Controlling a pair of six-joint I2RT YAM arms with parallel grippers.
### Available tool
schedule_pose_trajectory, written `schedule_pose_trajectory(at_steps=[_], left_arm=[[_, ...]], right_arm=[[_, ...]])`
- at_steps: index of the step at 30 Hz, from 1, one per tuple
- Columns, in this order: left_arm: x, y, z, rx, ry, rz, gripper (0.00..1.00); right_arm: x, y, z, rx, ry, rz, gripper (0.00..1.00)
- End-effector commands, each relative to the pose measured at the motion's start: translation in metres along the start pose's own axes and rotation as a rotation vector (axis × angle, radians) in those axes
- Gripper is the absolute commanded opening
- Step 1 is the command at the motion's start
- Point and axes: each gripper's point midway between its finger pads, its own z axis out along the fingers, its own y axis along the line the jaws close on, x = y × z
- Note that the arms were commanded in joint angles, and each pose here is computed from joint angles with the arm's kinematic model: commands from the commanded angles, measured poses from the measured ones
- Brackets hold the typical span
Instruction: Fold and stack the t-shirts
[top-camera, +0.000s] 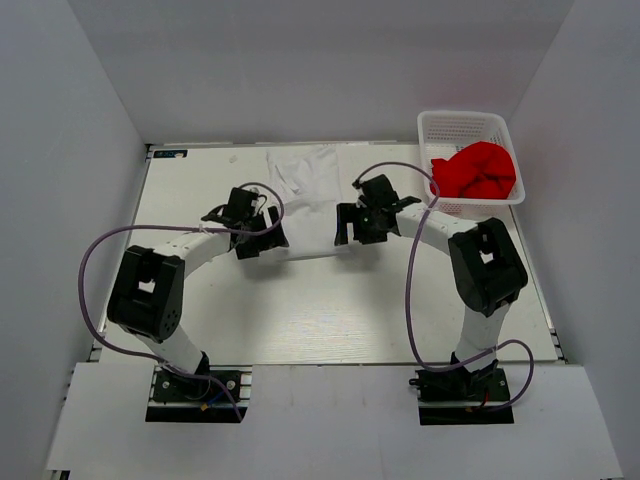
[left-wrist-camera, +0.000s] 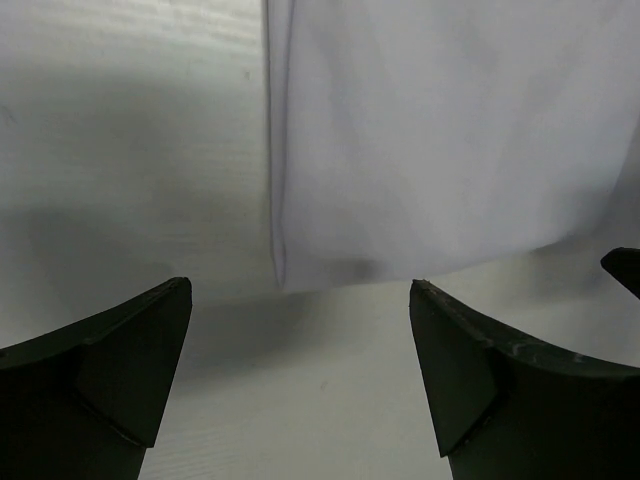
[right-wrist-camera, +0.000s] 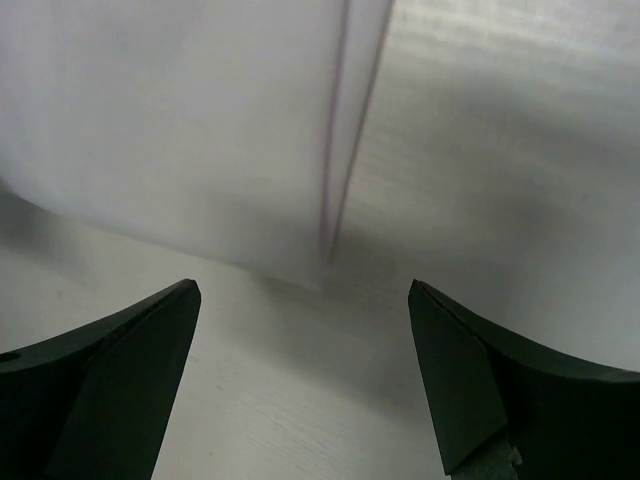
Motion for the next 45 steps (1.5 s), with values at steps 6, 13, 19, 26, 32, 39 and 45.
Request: schedule_pose_trajectory(at_steps=[6,13,19,26,32,39,45], left_arm=[[0.044,-0.016,0.009,0.148,0.066,0.001,0.96],[0.048,-0.014,0.025,0.116,0.097,0.003,0.54],[0.062,-0.005,0.029,0.081,0.128,0.005,0.33],[0.065,0.004,0.029,0.039,0.135,0.003,0.00],[0.063,0.006,0.029,0.024,0.125,0.004,0.00],[0.060,0.006,0.029,0.027,0.105,0.006,0.00],[0.056,0.005,0.028,0.030,0.084,0.017,0.00]], right_arm=[[0.026,0.019,0.001,-0.144,0.033,0.049,0.90],[0.030,0.011,0.011,-0.113,0.047,0.081,0.71],[0.037,0.009,0.014,-0.102,0.061,0.097,0.39],[0.039,0.011,0.019,-0.106,0.087,0.096,0.23],[0.033,-0.014,0.013,0.042,0.039,0.080,0.35],[0.026,-0.016,0.014,0.070,0.030,0.050,0.38],[0.025,-0.023,0.017,0.120,0.038,0.025,0.42]])
